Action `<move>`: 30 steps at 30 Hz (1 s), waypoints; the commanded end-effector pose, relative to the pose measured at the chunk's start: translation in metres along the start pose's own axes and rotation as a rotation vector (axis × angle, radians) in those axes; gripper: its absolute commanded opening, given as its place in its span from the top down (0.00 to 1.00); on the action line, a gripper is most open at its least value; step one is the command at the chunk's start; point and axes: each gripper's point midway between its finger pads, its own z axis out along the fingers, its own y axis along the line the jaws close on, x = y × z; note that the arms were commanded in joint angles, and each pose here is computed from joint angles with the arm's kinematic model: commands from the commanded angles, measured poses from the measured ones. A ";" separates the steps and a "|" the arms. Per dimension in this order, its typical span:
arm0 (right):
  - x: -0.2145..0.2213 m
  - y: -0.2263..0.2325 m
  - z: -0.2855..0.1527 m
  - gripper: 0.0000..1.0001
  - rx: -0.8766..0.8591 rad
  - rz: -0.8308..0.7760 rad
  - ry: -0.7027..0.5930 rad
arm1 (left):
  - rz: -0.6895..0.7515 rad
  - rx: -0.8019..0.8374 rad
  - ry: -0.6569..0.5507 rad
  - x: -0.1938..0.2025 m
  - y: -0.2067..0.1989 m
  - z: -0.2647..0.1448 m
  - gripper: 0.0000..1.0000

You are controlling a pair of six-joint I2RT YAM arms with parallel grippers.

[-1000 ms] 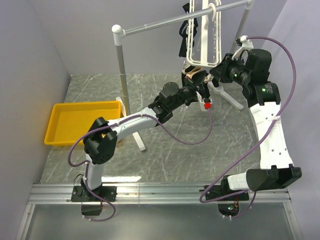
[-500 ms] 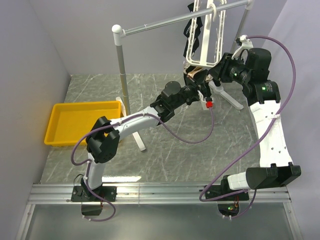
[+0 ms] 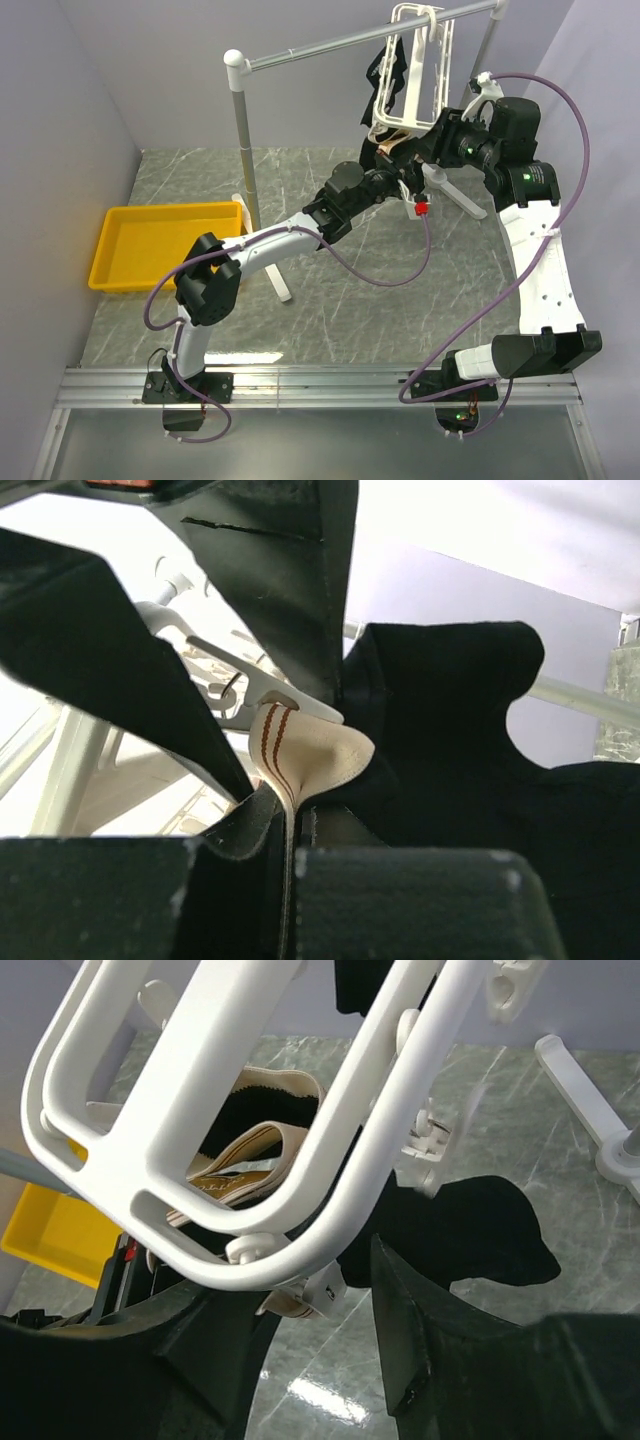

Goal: Clip the underwear to the hanger

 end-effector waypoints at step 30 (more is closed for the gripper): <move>-0.006 0.017 -0.070 0.18 0.004 -0.095 -0.097 | -0.377 0.286 0.056 -0.068 -0.013 -0.108 0.01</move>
